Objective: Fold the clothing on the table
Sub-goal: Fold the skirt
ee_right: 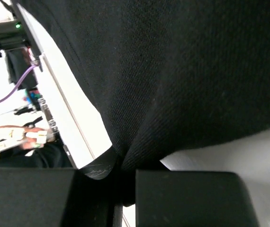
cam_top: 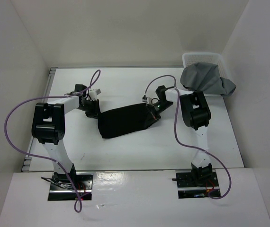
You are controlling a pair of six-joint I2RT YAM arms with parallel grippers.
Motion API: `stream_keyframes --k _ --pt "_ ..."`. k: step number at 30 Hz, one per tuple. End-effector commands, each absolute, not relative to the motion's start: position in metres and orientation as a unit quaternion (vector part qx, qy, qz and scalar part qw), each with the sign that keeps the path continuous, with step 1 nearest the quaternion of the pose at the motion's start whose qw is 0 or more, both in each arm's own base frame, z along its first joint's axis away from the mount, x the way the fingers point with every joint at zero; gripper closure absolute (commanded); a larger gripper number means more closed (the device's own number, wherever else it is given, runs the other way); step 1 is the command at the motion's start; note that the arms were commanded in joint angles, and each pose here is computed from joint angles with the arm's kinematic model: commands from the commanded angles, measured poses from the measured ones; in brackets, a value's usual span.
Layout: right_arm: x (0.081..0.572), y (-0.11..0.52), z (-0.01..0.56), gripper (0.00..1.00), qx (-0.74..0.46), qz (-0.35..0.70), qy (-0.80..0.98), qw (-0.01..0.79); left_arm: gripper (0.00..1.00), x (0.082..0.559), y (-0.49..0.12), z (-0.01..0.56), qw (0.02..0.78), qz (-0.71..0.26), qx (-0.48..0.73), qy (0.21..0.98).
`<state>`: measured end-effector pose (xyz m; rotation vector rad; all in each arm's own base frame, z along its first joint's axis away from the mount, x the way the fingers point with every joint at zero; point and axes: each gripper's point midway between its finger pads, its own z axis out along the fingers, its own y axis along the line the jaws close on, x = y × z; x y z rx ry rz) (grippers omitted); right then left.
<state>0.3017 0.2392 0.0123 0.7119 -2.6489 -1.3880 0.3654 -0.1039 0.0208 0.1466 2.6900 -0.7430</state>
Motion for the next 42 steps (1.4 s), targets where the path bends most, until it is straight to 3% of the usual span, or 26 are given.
stream_keyframes --k 1,14,18,30,34,42 --pt "0.329 0.241 0.012 0.97 0.266 -0.412 -0.871 -0.013 1.00 0.372 -0.105 0.033 0.189 -0.270 0.058 0.942" --pt "0.434 0.177 0.049 0.97 0.283 -0.175 -0.927 -0.171 1.00 0.438 -0.106 0.054 0.226 -0.266 0.064 0.935" --pt "0.455 0.165 0.076 0.97 0.290 -0.123 -0.927 -0.204 1.00 0.435 -0.112 0.037 0.202 -0.285 0.057 0.935" --pt "0.426 0.226 0.106 0.96 0.412 -0.020 -0.881 -0.232 0.99 0.420 -0.125 0.021 0.178 -0.305 0.064 0.933" --pt "0.408 0.244 0.093 0.96 0.444 -0.008 -0.871 -0.209 0.88 0.416 -0.131 0.022 0.173 -0.315 0.073 0.931" --pt "0.395 0.260 0.096 0.96 0.479 0.002 -0.856 -0.194 0.86 0.415 -0.135 0.022 0.171 -0.315 0.077 0.930"
